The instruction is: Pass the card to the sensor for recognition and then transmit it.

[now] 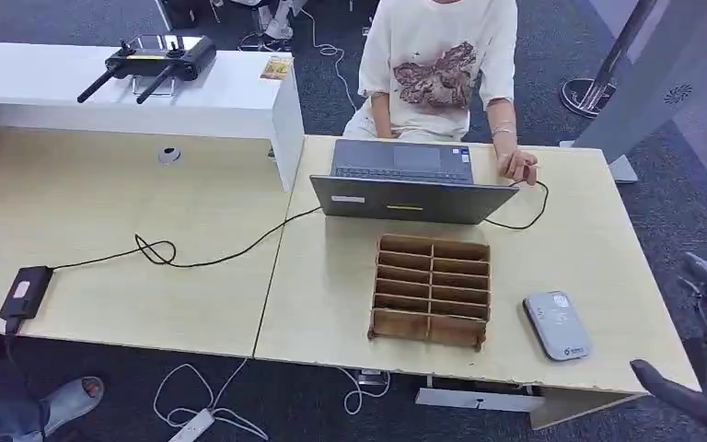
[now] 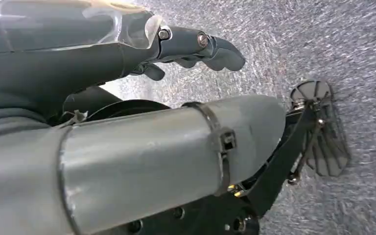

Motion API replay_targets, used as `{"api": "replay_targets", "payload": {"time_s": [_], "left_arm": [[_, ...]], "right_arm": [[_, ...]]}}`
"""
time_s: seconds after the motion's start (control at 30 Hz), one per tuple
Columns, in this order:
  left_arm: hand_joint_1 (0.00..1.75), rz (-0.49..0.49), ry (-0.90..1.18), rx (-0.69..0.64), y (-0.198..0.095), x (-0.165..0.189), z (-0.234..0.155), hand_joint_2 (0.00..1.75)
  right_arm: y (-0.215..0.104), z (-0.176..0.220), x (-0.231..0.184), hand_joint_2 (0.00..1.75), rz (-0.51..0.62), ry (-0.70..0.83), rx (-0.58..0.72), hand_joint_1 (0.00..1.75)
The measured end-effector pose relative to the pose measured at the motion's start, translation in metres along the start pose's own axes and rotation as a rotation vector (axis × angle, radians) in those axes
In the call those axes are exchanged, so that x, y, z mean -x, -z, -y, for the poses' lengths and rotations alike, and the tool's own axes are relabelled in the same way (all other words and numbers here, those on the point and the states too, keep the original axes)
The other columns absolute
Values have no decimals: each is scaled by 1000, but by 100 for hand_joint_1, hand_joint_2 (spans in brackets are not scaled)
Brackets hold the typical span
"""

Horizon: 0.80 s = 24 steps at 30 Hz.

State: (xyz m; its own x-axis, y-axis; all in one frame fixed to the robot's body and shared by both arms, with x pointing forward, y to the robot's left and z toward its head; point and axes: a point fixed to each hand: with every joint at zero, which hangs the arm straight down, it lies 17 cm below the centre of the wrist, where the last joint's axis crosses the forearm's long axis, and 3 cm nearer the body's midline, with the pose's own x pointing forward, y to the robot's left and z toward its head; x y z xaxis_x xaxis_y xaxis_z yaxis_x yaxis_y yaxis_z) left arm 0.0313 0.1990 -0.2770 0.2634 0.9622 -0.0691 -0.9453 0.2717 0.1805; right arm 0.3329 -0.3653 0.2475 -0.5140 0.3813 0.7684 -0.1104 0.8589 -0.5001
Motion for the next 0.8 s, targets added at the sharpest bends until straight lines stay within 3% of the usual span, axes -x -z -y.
{"api": "replay_targets", "payload": {"time_s": [0.2,0.33,0.43,0.53,0.7,0.8], "left_arm": [[0,-18,19,3,-1,4,2,0],[0,-20,22,7,-1,6,3,0],[0,-25,34,4,-1,7,3,0],[0,-27,54,-1,-1,9,3,0],[0,-37,73,-2,-2,12,5,0],[0,-55,74,-3,-2,15,5,0]], "right_arm": [[-8,-28,36,175,-172,-404,137,0],[-5,-59,35,175,-207,-378,226,0],[-5,-79,40,175,-257,-459,265,0],[-2,-99,46,175,-306,-602,250,0],[8,-116,65,175,-434,-987,154,0],[4,-116,78,175,-541,-1041,141,0]]}}
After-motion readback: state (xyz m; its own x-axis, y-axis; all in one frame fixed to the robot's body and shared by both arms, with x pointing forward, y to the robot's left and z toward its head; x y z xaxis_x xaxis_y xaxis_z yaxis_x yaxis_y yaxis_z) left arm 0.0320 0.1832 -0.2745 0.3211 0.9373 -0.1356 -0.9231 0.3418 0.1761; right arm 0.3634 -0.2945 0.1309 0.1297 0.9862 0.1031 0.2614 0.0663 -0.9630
